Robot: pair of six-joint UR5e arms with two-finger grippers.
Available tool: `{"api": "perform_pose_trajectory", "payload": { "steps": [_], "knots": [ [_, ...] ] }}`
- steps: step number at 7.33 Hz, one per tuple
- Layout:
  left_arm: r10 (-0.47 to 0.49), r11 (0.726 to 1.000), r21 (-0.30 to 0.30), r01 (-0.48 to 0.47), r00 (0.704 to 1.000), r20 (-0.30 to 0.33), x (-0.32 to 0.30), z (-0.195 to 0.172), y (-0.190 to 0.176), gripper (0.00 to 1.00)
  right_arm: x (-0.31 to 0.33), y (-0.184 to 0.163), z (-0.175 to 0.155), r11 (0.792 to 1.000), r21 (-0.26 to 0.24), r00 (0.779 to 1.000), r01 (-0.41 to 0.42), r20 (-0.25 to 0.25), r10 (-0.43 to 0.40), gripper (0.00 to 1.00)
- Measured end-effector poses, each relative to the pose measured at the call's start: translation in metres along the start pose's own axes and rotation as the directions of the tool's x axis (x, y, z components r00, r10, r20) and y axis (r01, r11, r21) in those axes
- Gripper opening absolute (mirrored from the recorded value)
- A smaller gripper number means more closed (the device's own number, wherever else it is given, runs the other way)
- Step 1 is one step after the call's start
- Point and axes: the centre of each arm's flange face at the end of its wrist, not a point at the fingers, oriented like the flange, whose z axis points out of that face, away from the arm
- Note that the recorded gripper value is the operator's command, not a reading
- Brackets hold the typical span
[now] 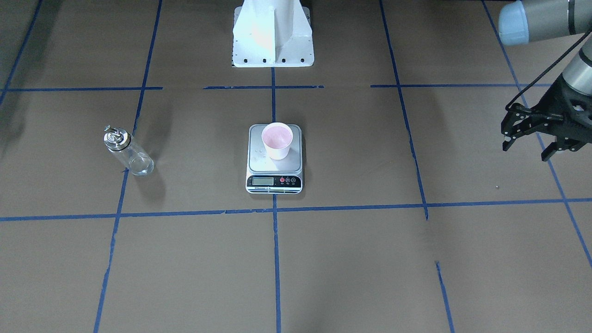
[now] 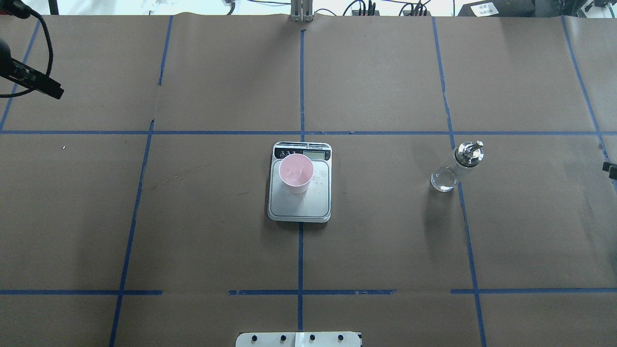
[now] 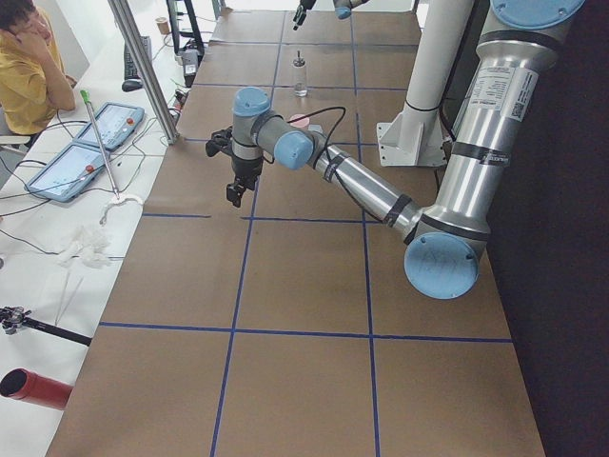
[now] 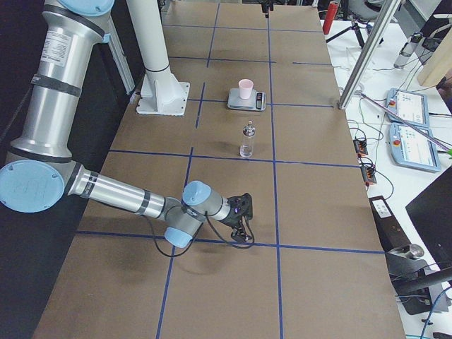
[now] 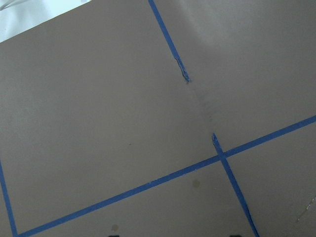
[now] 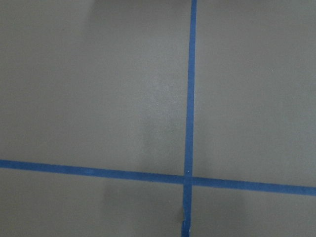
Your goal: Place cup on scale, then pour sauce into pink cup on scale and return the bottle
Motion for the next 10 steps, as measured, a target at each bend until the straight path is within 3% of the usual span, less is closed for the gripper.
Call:
{"api": "perform_pose_trajectory", "payload": {
  "steps": [1, 3, 4, 6, 7, 10],
  "knots": [
    [0.002, 1.000, -0.005, -0.002, 1.000, -0.007, -0.024, 0.007, 0.000, 0.80, 0.012, -0.021, -0.011, 0.998, -0.068, 1.000, 0.013, 0.026, -0.011, 1.00],
    [-0.003, 0.999, -0.038, 0.000, 0.996, -0.087, -0.070, 0.019, 0.006, 0.80, 0.022, -0.032, -0.025, 0.982, -0.188, 0.994, 0.020, 0.107, 0.000, 1.00],
    [-0.021, 0.999, -0.044, 0.016, 0.993, -0.114, -0.090, 0.018, 0.011, 0.80, 0.024, -0.034, -0.030, 0.971, -0.237, 0.993, 0.017, 0.120, 0.012, 1.00],
    [-0.036, 0.999, -0.039, 0.032, 0.994, -0.099, -0.146, 0.010, 0.023, 0.82, 0.028, -0.049, -0.047, 0.947, -0.316, 0.993, 0.064, 0.116, -0.028, 1.00],
    [-0.043, 0.998, -0.053, 0.039, 0.996, -0.084, -0.184, 0.014, 0.034, 1.00, 0.027, -0.064, -0.061, 0.933, -0.351, 0.992, 0.086, 0.114, -0.048, 1.00],
    [-0.168, 0.982, -0.094, 0.163, 0.984, -0.055, -0.283, 0.019, 0.080, 1.00, -0.001, -0.089, -0.111, 0.902, -0.417, 0.991, 0.113, 0.108, -0.075, 1.00]
  ]
}}
